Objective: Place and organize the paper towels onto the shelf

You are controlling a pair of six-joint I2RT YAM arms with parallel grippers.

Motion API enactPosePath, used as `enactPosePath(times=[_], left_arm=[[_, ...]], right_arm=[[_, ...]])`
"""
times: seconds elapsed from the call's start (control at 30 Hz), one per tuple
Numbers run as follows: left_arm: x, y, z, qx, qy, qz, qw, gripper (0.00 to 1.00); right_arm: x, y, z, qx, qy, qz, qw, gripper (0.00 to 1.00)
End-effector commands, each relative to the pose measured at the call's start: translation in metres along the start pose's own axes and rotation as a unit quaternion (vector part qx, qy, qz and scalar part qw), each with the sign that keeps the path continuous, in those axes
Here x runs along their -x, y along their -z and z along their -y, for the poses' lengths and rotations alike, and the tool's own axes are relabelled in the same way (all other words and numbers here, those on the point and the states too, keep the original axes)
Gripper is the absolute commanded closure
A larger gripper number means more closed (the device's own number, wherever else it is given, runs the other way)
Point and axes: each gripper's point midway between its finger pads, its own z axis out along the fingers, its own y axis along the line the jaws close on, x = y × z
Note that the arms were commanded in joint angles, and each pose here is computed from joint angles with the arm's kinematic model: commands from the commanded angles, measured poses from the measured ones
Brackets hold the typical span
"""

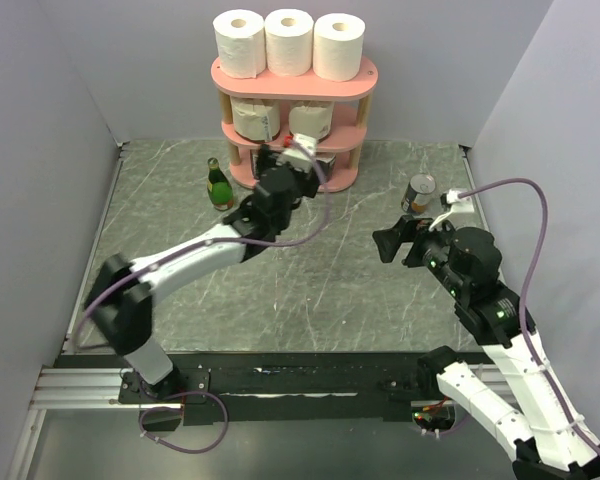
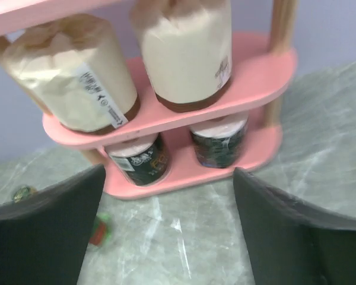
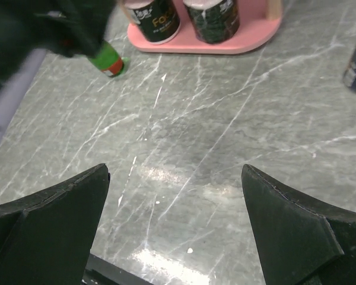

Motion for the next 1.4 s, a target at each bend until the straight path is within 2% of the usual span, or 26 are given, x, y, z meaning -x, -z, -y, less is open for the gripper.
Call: enactPosePath(times=[0.0,0.07,0.17,0.23,0.33,0.5,0.73,1.13,1.37], left_arm=[[0.043,0.045,-0.015,-0.057,0.128,0.024,0.990,0.03],[0.068,0.070,-0.027,-0.081,0.161,0.047,0.983,0.04],[0.077,0.099,-0.038,-0.108,0.175,0.060,0.977,0.04],[0.070,0.111,-0.041,-0.118,0.173,0.054,0.976,0.04],[0.075,0.132,-0.058,-0.112,0.204,0.048,0.971,0.04],[0.070,0.162,-0.056,-0.159,0.234,0.046,0.958,0.04],[0.085,0.204,-0.059,-0.225,0.259,0.108,0.933,0.04],[0.075,0.197,-0.061,-0.206,0.234,0.094,0.945,0.04],[0.075,0.197,-0.062,-0.205,0.235,0.096,0.945,0.04]], right_arm=[[0.031,0.022,0.004,-0.030,-0.010,0.042,0.999,0.00],[0.035,0.025,0.009,-0.048,-0.026,0.047,0.997,0.00],[0.035,0.024,0.010,-0.055,-0.042,0.048,0.996,0.00],[0.033,0.022,0.008,-0.050,-0.048,0.043,0.997,0.00],[0.030,0.022,0.005,-0.044,-0.070,0.043,0.996,0.00],[0.030,0.023,-0.003,-0.013,-0.082,0.057,0.995,0.01],[0.024,0.014,-0.008,0.006,-0.081,0.053,0.995,0.00],[0.015,0.002,-0.013,0.018,-0.087,0.036,0.995,0.00],[0.017,0.001,-0.013,0.017,-0.081,0.037,0.996,0.00]])
